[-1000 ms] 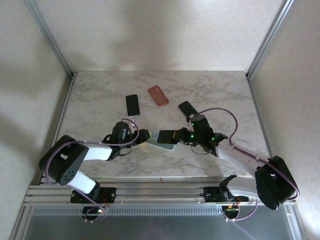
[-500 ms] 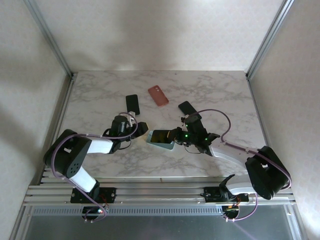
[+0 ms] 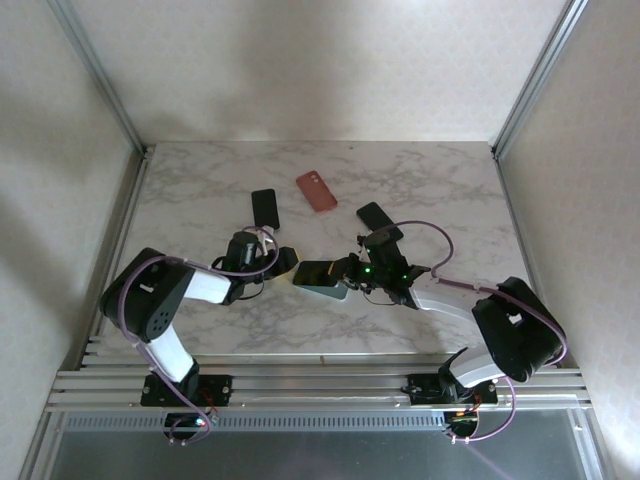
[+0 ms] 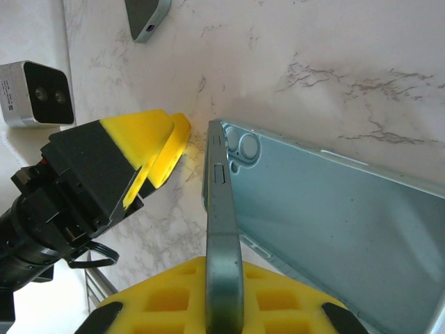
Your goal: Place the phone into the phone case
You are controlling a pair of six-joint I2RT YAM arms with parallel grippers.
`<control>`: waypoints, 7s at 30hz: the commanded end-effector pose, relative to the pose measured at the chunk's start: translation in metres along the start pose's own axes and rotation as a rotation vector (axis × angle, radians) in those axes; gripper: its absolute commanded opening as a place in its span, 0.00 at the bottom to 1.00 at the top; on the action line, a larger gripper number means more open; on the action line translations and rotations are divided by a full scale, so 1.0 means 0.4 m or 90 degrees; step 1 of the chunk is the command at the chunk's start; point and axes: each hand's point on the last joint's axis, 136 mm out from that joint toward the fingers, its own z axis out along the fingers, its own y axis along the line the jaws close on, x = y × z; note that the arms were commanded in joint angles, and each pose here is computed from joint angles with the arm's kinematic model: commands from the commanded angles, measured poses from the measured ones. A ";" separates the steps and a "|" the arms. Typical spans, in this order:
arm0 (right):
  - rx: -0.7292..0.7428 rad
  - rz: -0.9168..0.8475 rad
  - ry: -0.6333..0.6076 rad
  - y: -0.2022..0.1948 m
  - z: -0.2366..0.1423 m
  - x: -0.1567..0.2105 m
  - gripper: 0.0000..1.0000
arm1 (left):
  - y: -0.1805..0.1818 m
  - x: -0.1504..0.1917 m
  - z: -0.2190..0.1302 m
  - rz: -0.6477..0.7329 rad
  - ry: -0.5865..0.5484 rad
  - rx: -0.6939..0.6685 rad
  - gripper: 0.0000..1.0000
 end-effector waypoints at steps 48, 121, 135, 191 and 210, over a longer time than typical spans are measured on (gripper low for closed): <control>0.127 0.103 0.018 -0.136 0.044 0.032 0.00 | 0.052 0.211 -0.071 -0.044 0.099 0.008 0.46; 0.308 -0.011 0.076 -0.128 0.060 0.012 0.40 | -0.037 0.169 -0.089 -0.029 0.030 0.073 0.46; 0.354 -0.028 0.109 -0.133 0.066 0.037 0.60 | -0.078 0.126 -0.124 -0.020 -0.018 0.094 0.46; 0.354 -0.051 0.107 -0.077 0.073 0.023 0.85 | -0.004 0.044 -0.020 -0.006 -0.029 0.025 0.46; 0.328 -0.053 0.100 -0.043 0.075 0.020 0.84 | 0.008 0.056 -0.024 -0.011 -0.026 0.021 0.46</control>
